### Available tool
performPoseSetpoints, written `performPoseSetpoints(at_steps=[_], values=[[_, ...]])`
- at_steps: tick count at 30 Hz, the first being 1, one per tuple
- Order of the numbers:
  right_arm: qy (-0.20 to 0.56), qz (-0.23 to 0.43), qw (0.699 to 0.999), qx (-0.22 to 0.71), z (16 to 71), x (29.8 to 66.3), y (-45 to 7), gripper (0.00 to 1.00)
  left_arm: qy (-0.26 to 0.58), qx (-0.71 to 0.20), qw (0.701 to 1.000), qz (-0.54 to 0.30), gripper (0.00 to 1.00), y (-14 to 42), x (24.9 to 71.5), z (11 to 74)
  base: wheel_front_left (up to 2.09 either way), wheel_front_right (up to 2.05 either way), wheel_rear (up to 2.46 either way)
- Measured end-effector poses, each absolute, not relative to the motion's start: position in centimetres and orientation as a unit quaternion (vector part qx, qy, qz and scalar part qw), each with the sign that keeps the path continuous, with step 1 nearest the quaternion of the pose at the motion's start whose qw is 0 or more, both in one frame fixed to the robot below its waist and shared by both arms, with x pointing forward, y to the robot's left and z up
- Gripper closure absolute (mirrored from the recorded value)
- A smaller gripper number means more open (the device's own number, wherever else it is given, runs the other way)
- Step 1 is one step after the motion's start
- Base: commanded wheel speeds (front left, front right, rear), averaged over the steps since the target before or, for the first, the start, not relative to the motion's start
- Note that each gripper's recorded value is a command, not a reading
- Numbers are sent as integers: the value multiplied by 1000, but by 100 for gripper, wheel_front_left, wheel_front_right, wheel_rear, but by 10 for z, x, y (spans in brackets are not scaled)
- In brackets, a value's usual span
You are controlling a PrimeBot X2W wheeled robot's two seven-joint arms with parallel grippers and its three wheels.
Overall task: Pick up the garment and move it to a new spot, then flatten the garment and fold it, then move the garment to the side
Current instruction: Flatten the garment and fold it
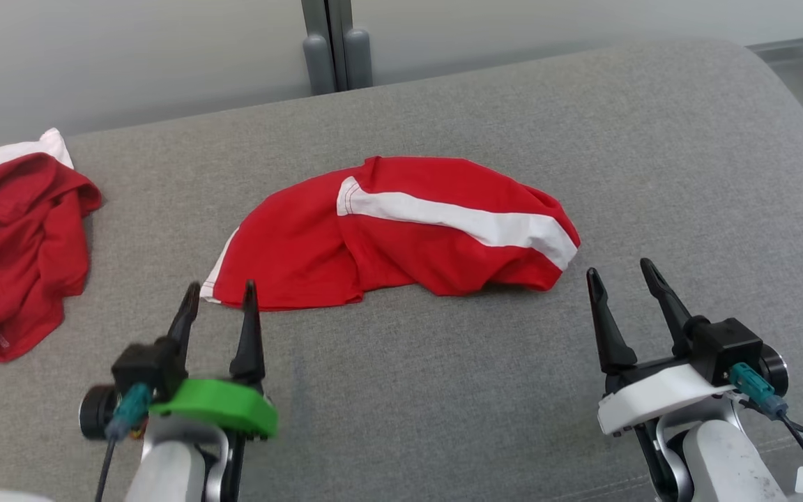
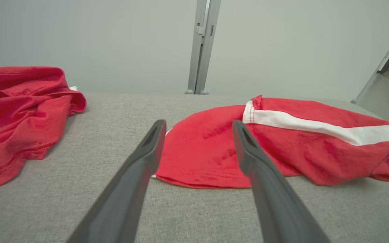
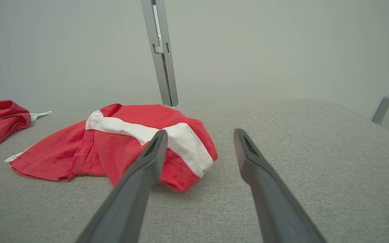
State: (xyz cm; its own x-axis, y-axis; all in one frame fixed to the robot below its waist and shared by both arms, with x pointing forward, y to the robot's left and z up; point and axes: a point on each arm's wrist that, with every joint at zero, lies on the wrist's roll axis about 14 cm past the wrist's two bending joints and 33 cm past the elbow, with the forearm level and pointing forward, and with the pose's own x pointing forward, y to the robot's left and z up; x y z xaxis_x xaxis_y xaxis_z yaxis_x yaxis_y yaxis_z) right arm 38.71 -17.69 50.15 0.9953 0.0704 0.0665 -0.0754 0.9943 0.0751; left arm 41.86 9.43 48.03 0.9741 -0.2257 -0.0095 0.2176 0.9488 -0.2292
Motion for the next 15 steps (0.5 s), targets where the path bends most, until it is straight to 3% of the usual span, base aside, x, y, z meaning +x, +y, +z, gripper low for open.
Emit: performPoseSetpoints(at_steps=[6, 15], values=[[-32, 26, 998, 41, 500, 400, -185, 0, 43, -80, 978, -185, 0, 55, 472, 492, 0, 0, 0], [-6, -24, 999, 46, 481, 401, -218, 0, 145, -114, 951, -249, 0, 2, 515, 458, 0, 0, 0]])
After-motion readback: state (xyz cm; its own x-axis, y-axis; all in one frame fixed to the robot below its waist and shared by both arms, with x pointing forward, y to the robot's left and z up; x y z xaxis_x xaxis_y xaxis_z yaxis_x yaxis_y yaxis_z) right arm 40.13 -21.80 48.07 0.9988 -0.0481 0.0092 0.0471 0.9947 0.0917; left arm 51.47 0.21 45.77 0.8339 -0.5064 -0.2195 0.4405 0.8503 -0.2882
